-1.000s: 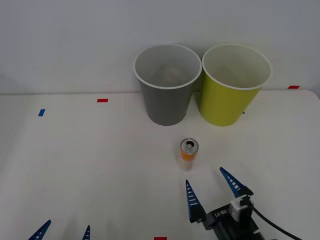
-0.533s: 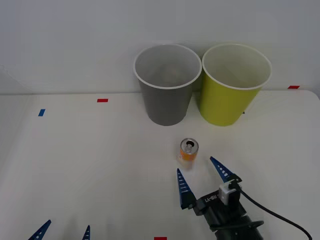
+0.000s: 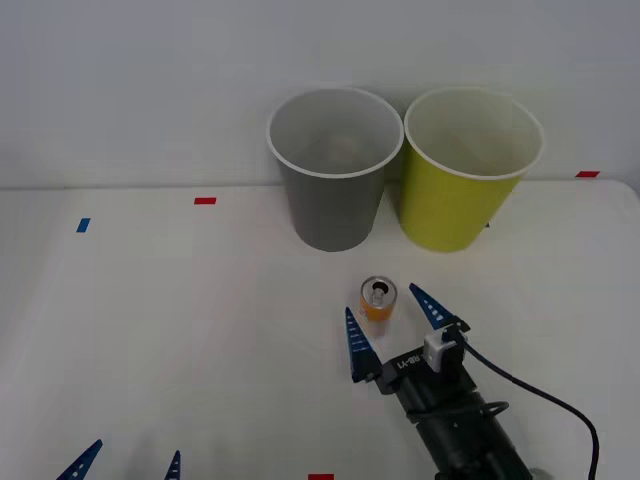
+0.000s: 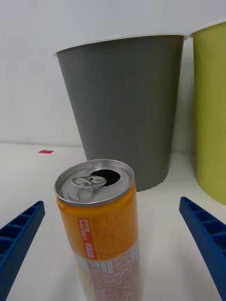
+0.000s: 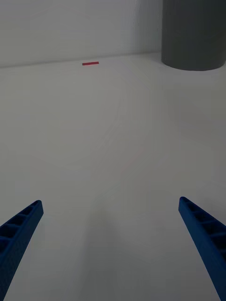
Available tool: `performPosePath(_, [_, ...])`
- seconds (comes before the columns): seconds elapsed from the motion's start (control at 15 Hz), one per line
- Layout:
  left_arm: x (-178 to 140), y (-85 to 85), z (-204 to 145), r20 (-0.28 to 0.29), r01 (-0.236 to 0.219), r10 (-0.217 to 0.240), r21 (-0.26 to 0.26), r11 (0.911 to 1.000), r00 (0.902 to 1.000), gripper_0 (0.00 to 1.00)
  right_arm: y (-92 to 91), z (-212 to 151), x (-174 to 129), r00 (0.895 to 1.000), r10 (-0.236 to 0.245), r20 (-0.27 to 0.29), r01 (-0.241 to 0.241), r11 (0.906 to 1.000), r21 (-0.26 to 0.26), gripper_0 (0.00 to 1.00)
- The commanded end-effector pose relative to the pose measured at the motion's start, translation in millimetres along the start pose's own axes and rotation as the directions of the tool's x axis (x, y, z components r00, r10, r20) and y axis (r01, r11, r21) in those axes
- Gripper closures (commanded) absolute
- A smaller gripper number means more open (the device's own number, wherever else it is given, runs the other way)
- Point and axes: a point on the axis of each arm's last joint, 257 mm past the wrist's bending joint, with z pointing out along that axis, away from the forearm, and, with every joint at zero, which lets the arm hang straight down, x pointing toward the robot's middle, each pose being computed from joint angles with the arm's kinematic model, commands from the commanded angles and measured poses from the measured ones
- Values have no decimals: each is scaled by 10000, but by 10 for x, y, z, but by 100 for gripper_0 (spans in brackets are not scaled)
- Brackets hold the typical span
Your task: Put cans in the gray bin and PET bottles in the light green bin.
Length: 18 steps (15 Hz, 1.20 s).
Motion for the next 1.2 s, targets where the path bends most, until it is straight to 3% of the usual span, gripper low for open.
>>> performPosePath(0.07, [0,0,0,0,0,0,0,10000,10000,0,-52,38,9,9999,-42,-104,42,10000,61,0])
performPosePath(0.47, [0,0,0,0,0,0,0,10000,10000,0,-51,94,16,9998,-63,-214,64,10000,50,0])
performPosePath(0.53, [0,0,0,0,0,0,0,10000,10000,0,-34,114,32,9995,-70,-304,70,10000,-1,17])
performPosePath(0.73, [0,0,0,0,0,0,0,10000,10000,0,-21,161,41,9991,-72,-408,71,10000,-33,79])
performPosePath(1.0, [0,0,0,0,0,0,0,10000,10000,0,13,182,25,9992,119,-373,-121,9999,-32,89])
performPosePath(1.13, [0,0,0,0,0,0,0,10000,10000,0,37,222,44,9948,194,-1003,-199,9998,-39,91])
performPosePath(1.2, [0,0,0,0,0,0,0,10000,10000,0,20,239,2,9868,141,-1611,-148,9999,-29,91])
